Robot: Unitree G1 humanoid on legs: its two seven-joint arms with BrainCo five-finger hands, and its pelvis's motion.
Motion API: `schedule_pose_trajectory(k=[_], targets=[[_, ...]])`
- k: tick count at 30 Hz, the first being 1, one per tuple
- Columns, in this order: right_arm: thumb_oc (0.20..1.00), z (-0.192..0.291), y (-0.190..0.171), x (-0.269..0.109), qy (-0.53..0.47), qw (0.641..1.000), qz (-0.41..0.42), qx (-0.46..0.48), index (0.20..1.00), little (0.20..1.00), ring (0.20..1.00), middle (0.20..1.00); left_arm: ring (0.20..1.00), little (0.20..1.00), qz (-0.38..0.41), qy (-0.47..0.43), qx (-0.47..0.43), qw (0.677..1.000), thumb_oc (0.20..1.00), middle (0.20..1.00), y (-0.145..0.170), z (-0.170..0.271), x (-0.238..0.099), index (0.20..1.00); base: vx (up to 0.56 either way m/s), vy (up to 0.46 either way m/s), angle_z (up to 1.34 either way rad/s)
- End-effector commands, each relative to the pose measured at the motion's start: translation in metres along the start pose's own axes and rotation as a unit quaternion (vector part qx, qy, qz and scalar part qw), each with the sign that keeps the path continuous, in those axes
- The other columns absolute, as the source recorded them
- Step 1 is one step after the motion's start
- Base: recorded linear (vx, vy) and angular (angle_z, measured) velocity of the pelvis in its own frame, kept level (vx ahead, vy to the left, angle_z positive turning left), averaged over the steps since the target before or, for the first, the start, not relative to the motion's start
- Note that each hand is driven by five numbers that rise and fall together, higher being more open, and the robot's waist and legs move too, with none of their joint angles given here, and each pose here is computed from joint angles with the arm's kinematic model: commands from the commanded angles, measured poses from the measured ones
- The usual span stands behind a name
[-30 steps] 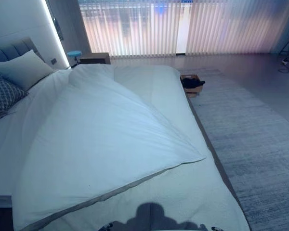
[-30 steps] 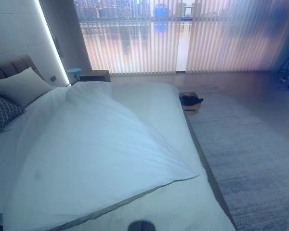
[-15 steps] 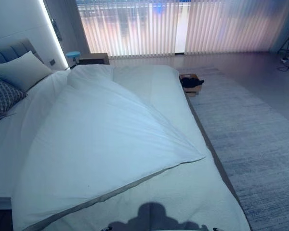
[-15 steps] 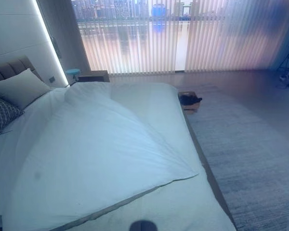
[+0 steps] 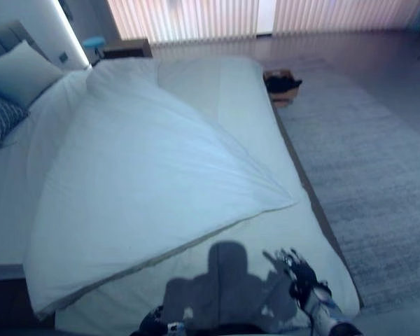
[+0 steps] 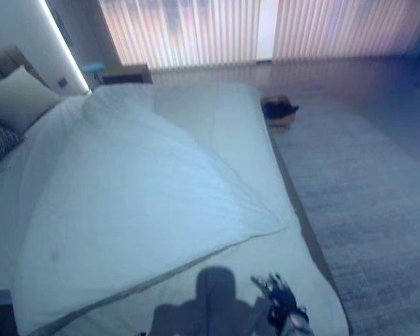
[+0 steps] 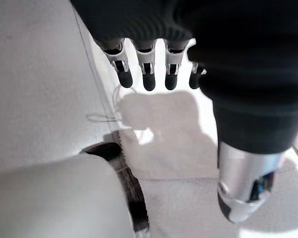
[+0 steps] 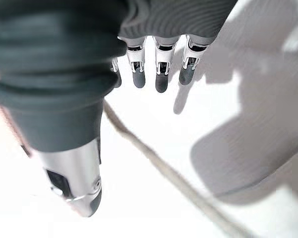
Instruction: Make the bed
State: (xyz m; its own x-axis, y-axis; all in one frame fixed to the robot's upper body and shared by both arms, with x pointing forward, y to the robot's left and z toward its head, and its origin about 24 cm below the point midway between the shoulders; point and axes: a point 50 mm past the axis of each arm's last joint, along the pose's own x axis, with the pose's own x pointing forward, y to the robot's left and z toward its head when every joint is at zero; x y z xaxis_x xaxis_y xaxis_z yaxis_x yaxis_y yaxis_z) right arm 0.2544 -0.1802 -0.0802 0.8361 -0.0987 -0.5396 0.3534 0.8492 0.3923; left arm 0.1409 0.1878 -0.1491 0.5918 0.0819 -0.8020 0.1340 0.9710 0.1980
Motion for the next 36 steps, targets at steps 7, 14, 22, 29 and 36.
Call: schedule_pose_trajectory(k=[7,14,22,29,36], targets=[[1.0,0.071,0.077,0.026,-0.089,0.989,0.027,0.113,1.0,1.0,1.0,1.0,1.0,1.0,-0.012,-0.101,0.001,0.995,1.0,1.0,-0.017,0.068,0.012,1.0,-0.01,0.023,0.04],[1.0,0.117,0.097,0.033,-0.124,0.979,0.004,0.161,1.0,1.0,1.0,1.0,1.0,1.0,-0.022,-0.128,0.026,0.991,1.0,1.0,-0.024,0.086,0.012,1.0,0.0,0.016,0.0],[1.0,0.192,0.126,0.021,-0.224,0.959,0.051,0.165,1.0,1.0,1.0,1.0,1.0,1.0,-0.018,-0.163,0.0,0.987,1.0,1.0,-0.02,0.104,0.011,1.0,-0.01,0.019,0.03],[1.0,0.237,0.165,-0.01,-0.323,0.926,0.132,0.141,1.0,1.0,1.0,1.0,1.0,1.0,0.001,-0.164,-0.023,0.986,1.0,1.0,-0.015,0.109,0.012,1.0,0.0,0.022,0.0],[1.0,0.224,0.174,-0.021,-0.347,0.918,0.116,0.15,1.0,1.0,1.0,1.0,1.0,1.0,0.024,-0.16,-0.033,0.986,1.0,1.0,-0.014,0.111,0.012,1.0,0.01,0.007,0.0]])
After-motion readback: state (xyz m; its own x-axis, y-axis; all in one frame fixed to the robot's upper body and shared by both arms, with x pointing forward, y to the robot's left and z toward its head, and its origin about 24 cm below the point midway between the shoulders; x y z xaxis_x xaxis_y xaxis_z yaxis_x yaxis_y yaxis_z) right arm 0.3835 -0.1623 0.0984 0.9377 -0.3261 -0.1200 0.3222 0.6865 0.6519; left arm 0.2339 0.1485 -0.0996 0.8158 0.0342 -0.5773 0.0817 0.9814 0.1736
